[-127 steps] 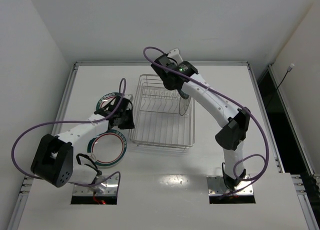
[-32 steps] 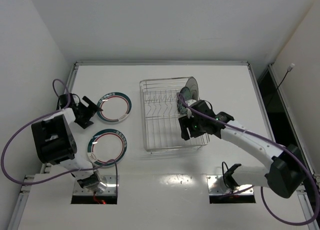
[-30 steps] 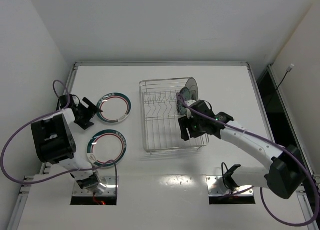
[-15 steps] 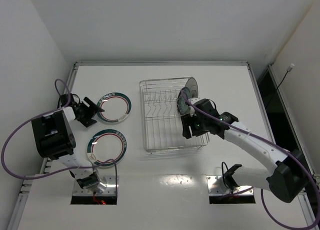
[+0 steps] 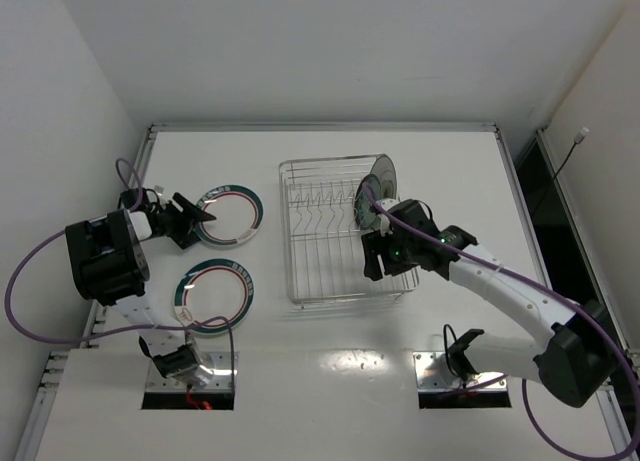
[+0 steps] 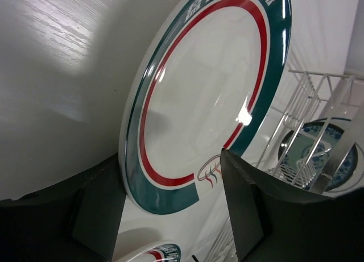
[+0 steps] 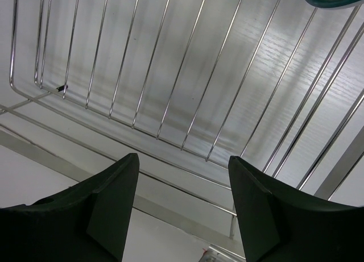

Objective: Load the plates into the dish rack

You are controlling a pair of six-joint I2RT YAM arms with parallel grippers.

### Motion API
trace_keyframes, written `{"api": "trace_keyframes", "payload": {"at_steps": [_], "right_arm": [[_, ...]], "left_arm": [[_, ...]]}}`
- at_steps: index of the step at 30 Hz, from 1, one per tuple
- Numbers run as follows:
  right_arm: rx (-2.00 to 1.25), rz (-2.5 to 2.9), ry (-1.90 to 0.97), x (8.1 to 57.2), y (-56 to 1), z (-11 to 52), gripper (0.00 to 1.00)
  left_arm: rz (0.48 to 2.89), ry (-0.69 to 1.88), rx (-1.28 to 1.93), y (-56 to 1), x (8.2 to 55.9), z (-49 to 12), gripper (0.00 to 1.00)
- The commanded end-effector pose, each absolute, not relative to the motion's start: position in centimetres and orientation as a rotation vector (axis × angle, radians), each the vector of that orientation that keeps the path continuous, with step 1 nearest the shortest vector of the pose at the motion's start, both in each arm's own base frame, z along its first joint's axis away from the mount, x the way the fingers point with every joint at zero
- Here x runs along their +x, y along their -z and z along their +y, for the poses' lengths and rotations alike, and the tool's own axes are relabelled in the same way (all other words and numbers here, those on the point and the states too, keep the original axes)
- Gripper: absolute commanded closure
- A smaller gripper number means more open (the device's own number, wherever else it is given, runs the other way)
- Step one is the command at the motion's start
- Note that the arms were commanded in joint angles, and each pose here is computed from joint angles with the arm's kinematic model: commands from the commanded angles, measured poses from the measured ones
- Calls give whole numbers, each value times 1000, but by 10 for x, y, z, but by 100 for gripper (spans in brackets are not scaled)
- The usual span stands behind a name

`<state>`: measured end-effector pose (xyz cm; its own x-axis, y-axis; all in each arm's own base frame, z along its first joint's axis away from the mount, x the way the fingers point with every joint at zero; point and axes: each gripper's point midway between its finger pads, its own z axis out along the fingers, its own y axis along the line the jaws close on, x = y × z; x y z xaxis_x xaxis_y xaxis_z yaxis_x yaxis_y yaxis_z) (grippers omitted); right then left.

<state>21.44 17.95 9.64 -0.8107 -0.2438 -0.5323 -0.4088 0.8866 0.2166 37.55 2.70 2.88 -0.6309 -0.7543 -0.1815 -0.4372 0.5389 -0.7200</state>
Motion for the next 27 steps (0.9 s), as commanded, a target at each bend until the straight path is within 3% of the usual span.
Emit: {"api": "trace_keyframes", "payload": {"at_steps": [1,3,5,8,12,27], "right_arm": [[-463,2509,-470,218,-104,183,39],[-463,2509,-470,218,-104,183,39],[-463,2509,-470,218,-104,183,39],[-452,2519,-463,219,-102,181,39],[-453,2529,-459,219,-100,180,39],[-472,2584,-475,215,-84,184,39]], "left_arm": [[2322,923,-963,-20,374,24,40],[2326,943,-963,-19,373,22,46],[2303,997,-920,-26,376,17,67],[2268,1054,-889,-33,380,13,86],[2194,1076,-830,-53,386,11,98],[1795,1193,-468,-181,390,-8,100]]}}
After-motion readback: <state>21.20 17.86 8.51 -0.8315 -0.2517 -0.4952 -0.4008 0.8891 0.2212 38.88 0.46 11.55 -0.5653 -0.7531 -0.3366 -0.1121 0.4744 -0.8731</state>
